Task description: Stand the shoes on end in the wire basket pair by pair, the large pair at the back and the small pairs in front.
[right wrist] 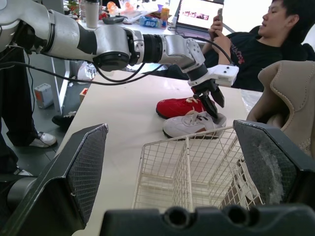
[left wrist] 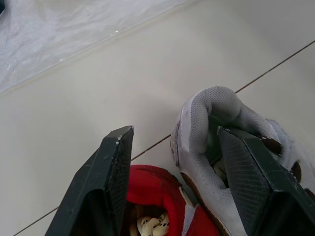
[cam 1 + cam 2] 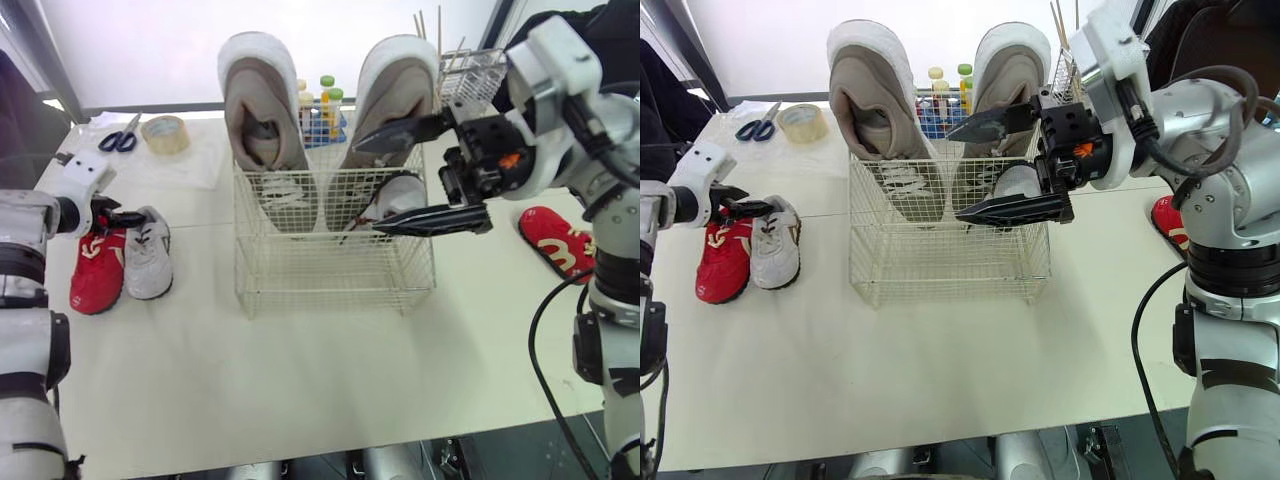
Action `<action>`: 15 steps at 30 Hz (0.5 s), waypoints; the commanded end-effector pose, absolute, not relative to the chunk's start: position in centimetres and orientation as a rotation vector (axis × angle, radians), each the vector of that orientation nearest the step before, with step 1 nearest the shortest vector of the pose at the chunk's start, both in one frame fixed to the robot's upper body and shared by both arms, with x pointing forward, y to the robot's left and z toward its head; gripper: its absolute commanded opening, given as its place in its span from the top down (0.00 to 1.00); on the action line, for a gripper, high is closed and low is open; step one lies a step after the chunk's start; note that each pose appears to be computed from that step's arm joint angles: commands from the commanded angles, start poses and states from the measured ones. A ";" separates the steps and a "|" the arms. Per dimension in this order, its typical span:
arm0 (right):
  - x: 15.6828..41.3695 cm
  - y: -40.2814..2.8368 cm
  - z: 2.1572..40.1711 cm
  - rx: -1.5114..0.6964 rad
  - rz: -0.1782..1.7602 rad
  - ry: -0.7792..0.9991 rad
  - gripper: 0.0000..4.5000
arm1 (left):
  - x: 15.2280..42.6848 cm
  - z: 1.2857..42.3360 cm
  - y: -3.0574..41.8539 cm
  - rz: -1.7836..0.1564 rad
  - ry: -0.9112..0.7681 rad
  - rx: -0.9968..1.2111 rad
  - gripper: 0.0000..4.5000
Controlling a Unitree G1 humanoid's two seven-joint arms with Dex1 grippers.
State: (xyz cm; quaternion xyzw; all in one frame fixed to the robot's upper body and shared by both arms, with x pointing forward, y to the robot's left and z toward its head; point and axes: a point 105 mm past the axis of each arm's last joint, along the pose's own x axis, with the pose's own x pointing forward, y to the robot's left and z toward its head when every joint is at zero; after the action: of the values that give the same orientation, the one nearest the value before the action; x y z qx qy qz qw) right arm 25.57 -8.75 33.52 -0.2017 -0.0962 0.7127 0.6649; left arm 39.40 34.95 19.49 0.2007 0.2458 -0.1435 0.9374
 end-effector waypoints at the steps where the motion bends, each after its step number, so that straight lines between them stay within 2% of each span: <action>1: 25.0 -8.8 34.3 -0.497 1.599 -0.262 0.00 | 39.3 21.4 34.7 -0.328 0.474 0.478 0.38; 15: 25.2 -8.8 34.4 -0.507 1.585 -0.268 0.00 | 39.4 15.2 34.0 -0.346 0.643 0.513 0.38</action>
State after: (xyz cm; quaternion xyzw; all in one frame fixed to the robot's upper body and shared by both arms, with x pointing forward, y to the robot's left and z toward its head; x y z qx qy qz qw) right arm 25.73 -8.68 33.47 -0.2046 -0.0968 0.7096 0.6672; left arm 39.81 33.62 16.94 0.2498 0.2849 -0.1695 0.9098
